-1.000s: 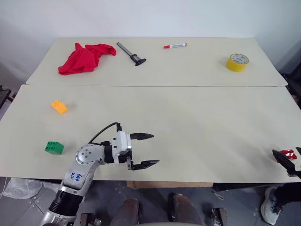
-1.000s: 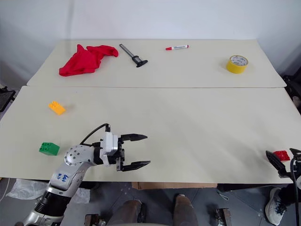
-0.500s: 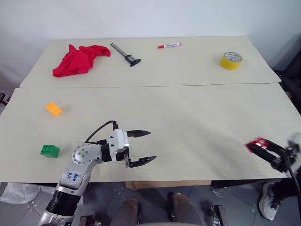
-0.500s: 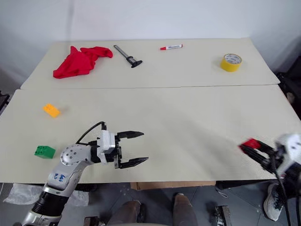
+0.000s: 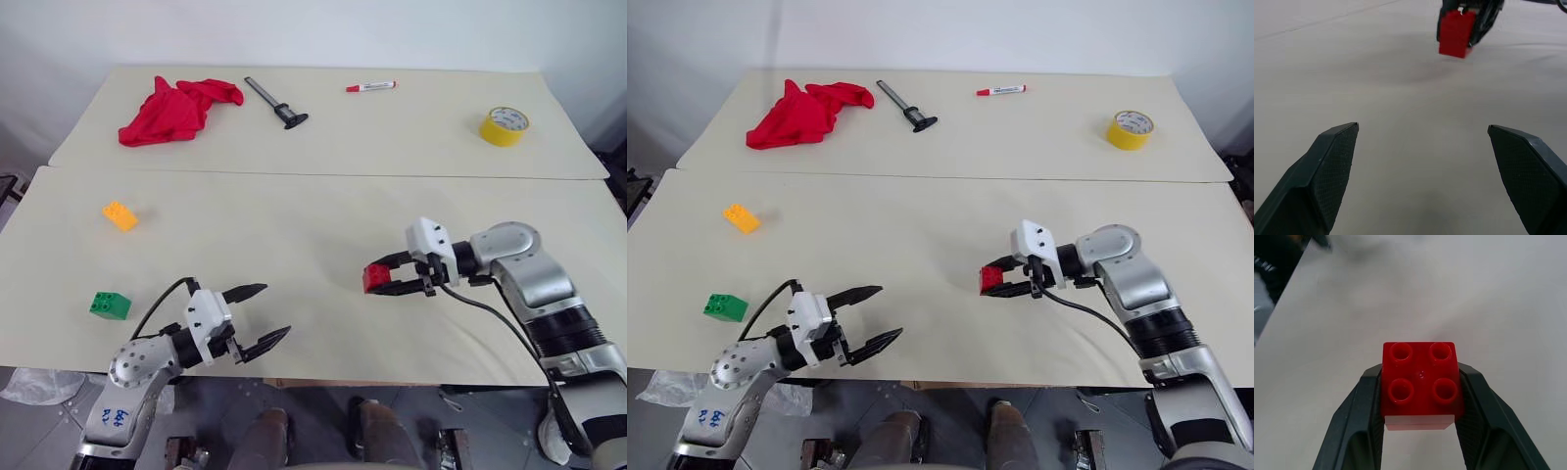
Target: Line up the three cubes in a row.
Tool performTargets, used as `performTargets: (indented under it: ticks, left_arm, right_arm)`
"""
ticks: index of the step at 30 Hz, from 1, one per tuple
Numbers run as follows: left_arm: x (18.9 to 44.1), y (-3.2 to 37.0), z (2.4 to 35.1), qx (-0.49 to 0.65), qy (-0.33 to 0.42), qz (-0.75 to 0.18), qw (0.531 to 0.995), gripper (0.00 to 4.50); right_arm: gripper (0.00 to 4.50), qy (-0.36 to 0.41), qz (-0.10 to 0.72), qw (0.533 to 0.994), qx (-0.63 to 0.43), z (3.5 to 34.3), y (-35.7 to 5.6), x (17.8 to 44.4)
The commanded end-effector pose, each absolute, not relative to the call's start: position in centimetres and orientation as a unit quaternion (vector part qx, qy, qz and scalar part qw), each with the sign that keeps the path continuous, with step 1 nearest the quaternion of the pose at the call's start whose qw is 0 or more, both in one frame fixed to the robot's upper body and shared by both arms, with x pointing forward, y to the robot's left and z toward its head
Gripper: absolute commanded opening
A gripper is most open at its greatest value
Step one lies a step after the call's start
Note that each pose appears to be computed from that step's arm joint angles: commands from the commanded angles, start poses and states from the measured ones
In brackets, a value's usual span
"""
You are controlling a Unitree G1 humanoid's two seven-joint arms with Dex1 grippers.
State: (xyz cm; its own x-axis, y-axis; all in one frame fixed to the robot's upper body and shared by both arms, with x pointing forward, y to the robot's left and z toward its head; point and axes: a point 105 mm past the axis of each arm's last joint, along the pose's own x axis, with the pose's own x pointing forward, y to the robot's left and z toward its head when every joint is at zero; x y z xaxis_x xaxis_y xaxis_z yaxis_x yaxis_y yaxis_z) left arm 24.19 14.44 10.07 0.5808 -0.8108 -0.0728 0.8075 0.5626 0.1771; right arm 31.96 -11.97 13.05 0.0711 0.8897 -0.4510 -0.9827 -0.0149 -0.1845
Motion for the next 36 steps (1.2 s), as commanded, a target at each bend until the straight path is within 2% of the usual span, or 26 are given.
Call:
performTargets:
  ticks: [1, 6, 11, 15, 19, 24, 28, 32, 36]
  left_arm:
    - [23.4, 14.4, 11.5, 0.102, -0.032, -0.449, 0.887, 4.5]
    - [23.3, 14.5, 11.8, 0.102, -0.037, -0.446, 0.888, 4.5]
    - [23.4, 14.9, 12.2, 0.107, -0.047, -0.426, 0.897, 4.5]
    - [23.4, 17.7, 13.1, 0.088, -0.081, -0.315, 0.941, 4.5]
    - [21.4, 21.9, 11.9, 0.064, -0.08, -0.18, 0.978, 4.5]
    - [17.9, 28.1, 10.3, -0.013, -0.093, 0.034, 0.995, 4.5]
    - [16.1, 28.7, 8.9, -0.018, -0.07, 0.068, 0.995, 4.5]
    - [13.4, 30.8, 6.9, -0.053, -0.056, 0.179, 0.981, 4.5]
    - [13.4, 31.6, 7.0, -0.077, -0.074, 0.22, 0.97, 4.5]
  right_arm:
    - [1.5, 0.078, 0.677, 0.687, -0.252, 12.9, -11.4, 32.5]
    - [1.5, 0.066, 0.675, 0.69, -0.252, 12.9, -11.0, 33.1]
    - [3.1, 0.036, 0.675, 0.691, -0.255, 13.9, -11.1, 33.3]
    - [4.48, -0.038, 0.691, 0.681, -0.241, 16.6, -11.7, 32.1]
    - [4.48, -0.115, 0.694, 0.689, -0.175, 18.9, -11.8, 30.2]
    - [4.48, -0.164, 0.715, 0.669, -0.117, 18.4, -11.9, 26.8]
    - [4.48, -0.163, 0.711, 0.674, -0.118, 17.2, -11.9, 26.5]
    - [4.48, -0.15, 0.69, 0.703, -0.077, 16.2, -12.4, 26.9]
    - [4.48, -0.153, 0.695, 0.696, -0.094, 15.4, -12.5, 26.5]
